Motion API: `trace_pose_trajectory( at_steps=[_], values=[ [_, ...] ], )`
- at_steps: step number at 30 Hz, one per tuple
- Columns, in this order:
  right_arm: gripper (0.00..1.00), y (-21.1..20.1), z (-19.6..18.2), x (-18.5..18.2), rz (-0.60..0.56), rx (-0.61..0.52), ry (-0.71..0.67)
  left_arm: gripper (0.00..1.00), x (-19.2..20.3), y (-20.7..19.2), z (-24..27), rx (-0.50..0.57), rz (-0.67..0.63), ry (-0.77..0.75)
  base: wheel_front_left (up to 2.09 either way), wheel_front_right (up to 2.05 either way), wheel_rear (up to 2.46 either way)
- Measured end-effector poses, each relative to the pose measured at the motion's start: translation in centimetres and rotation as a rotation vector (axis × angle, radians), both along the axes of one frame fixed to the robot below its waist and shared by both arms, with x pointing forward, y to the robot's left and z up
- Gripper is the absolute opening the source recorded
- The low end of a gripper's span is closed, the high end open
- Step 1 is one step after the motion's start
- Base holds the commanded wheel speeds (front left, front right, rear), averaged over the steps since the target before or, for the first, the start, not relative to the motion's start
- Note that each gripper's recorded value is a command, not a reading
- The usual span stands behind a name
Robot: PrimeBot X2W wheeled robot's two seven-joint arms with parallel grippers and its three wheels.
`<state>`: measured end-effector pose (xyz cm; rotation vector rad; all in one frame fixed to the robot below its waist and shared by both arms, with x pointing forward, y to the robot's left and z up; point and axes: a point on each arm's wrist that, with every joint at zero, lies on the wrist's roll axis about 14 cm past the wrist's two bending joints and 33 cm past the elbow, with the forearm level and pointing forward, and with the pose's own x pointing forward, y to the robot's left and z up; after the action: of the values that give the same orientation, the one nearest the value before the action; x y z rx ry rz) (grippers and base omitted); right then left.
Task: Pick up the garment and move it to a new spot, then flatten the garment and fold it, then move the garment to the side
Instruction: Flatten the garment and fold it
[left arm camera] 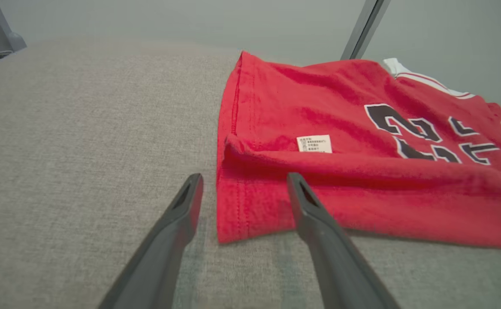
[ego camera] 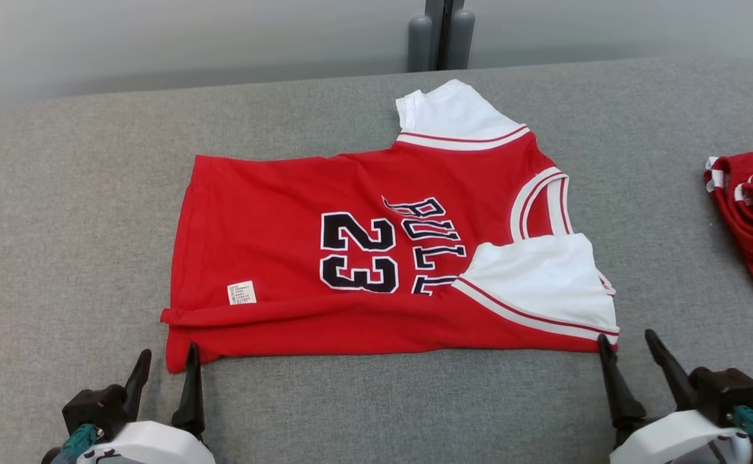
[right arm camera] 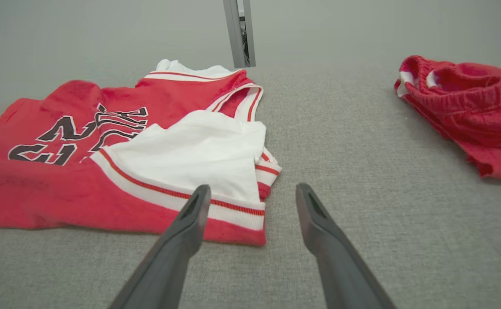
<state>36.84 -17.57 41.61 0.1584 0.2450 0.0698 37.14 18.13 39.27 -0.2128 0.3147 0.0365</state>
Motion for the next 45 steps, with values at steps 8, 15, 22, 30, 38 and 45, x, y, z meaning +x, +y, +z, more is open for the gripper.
trace_pose_trajectory(
  at_steps=[8, 15, 22, 30, 38, 45],
  values=[
    [1.00, 1.5, -4.1, 0.0, 0.013, 0.056, 0.119, 1.00, -0.7, 0.1, -3.8, -0.042, 0.018, 0.132, 0.00, 0.00, 0.00],
    [1.00, 2.7, -5.4, 0.9, 0.029, 0.111, 0.169, 0.13, 0.0, 0.0, -4.4, -0.048, -0.003, 0.158, 0.00, 0.00, 0.00],
    [0.00, 3.2, -5.5, 1.6, 0.054, 0.138, 0.181, 0.00, 0.3, -0.1, -3.9, -0.045, -0.028, 0.134, 0.00, 0.00, 0.00],
    [0.00, 2.0, -4.1, 1.4, 0.047, 0.159, 0.146, 0.00, 0.9, -0.3, -1.1, -0.029, -0.058, 0.047, 0.00, 0.00, 0.00],
    [0.00, -0.4, -3.6, -1.0, 0.000, 0.155, 0.157, 0.00, -1.0, -0.8, 0.0, -0.025, -0.080, 0.068, 0.00, 0.00, 0.00],
    [0.00, -1.5, -4.1, -5.1, -0.059, 0.173, 0.212, 0.00, -4.4, -2.0, -0.1, -0.071, -0.093, 0.139, 0.00, 0.00, 0.00]
  ],
)
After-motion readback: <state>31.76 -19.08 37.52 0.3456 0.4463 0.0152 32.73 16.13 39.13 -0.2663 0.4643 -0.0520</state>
